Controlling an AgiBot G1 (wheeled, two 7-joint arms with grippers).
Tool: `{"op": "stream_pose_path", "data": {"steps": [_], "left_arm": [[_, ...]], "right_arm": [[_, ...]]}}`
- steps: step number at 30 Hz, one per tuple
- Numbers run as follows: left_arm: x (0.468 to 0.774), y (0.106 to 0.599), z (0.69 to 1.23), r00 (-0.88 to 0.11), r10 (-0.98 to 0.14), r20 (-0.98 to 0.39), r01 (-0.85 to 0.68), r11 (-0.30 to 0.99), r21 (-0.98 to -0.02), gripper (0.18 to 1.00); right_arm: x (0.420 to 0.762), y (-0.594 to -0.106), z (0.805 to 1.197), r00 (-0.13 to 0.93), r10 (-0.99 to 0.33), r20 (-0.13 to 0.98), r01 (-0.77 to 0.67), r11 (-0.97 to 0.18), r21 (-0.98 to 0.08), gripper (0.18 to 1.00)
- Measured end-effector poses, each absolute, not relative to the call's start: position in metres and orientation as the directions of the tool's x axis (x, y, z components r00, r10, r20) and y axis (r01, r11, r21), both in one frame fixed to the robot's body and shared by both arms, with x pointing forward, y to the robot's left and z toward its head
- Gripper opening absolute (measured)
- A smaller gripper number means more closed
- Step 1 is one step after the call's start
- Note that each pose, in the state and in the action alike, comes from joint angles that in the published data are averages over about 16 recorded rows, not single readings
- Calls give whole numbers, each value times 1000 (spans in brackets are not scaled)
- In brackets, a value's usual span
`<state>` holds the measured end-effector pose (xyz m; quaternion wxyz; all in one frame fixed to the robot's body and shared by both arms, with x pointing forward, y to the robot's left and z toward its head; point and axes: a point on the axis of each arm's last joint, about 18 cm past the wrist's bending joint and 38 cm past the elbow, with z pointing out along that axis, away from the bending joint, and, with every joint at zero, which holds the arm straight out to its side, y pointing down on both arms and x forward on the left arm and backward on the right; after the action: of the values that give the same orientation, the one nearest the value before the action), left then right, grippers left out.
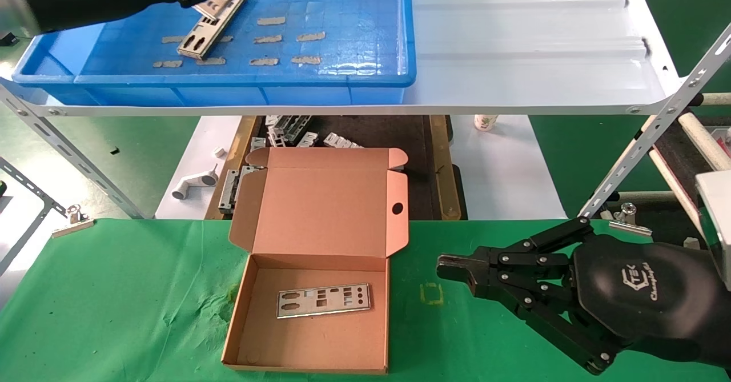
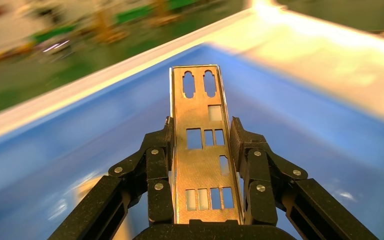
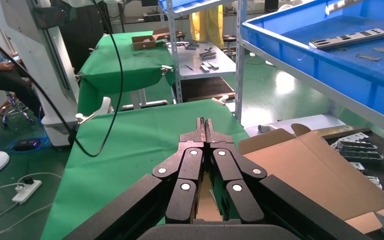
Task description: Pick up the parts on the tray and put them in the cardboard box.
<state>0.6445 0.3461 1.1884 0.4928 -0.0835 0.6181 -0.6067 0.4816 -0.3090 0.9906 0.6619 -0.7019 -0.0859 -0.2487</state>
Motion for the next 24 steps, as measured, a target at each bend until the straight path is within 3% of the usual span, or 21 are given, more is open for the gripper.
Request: {"op": "stream_pose_path", "data": {"steps": [7,14,24], "left_arm": [[607,332,1173,-566,-490,-663,592,318,-740,432],[593,321,1135,-571,-303,-763,651,400,-645,432],[586,299,1038,-626,-65,-777,650,508,-566,431]], "right_arm": [[482,-309,991,862,-209,463,450,-109,-886,191],[482,-309,991,862,-209,463,450,-109,-886,191],[482,-309,991,862,-209,463,450,-109,-886,191]]}}
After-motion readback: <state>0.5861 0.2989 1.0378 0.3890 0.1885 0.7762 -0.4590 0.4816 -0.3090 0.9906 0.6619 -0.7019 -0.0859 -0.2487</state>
